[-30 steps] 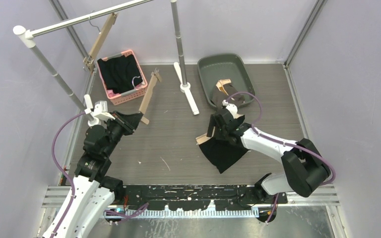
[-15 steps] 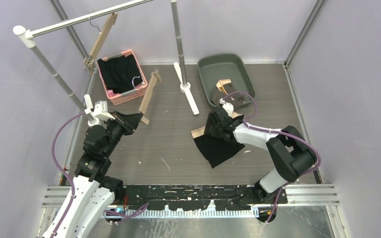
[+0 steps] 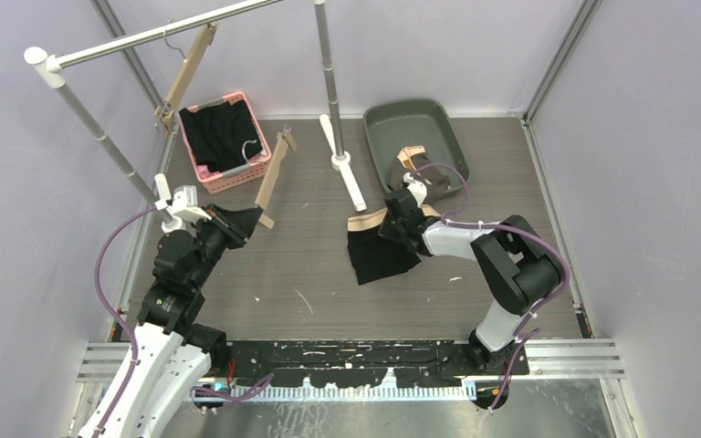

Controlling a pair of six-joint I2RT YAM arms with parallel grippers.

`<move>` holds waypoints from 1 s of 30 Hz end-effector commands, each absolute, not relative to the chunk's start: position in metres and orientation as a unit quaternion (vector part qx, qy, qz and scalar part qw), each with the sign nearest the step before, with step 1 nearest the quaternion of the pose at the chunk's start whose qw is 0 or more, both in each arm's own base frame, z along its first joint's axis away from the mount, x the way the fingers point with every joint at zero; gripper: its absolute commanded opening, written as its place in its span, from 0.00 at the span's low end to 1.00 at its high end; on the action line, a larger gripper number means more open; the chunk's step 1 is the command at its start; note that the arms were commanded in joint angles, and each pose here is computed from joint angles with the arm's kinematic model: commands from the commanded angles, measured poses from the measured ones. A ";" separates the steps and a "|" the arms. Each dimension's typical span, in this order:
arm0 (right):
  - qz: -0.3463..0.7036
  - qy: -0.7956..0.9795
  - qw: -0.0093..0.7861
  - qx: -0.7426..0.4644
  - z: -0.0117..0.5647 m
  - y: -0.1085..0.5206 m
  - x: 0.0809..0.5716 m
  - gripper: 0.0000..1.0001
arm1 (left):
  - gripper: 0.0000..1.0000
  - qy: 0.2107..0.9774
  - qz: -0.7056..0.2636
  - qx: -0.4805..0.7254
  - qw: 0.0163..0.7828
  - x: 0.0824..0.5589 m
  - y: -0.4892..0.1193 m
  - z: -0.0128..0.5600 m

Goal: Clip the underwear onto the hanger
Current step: Adjust the underwear at the center of the board, then pick up the underwear from the center of the board.

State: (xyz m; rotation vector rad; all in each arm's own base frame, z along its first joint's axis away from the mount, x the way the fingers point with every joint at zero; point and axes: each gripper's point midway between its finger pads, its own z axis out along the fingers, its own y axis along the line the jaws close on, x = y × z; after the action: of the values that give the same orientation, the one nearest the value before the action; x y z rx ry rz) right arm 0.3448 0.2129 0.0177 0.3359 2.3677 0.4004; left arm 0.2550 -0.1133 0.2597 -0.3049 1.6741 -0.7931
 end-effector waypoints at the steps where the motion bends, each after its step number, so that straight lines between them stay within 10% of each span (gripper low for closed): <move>1: 0.098 0.957 0.255 0.096 -0.031 0.185 0.285 0.07 | 0.00 0.683 -0.356 -0.125 0.626 0.256 -0.113 0.288; 15: 0.063 0.942 0.319 0.085 0.030 0.138 0.255 0.08 | 0.00 0.682 -0.361 -0.128 0.623 0.258 -0.114 0.288; 20: 0.071 0.933 0.342 0.092 0.051 0.135 0.256 0.51 | 0.00 0.681 -0.361 -0.129 0.624 0.257 -0.113 0.289; 30: 0.090 0.920 0.358 0.131 0.075 0.150 0.263 0.62 | 0.00 0.679 -0.363 -0.129 0.625 0.258 -0.114 0.290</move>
State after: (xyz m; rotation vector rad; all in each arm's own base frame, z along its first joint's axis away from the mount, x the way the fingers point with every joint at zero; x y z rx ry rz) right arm 0.2487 0.1387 0.0472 0.2743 2.4641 0.2090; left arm 0.2554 -0.1139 0.2584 -0.3217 1.6778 -0.8049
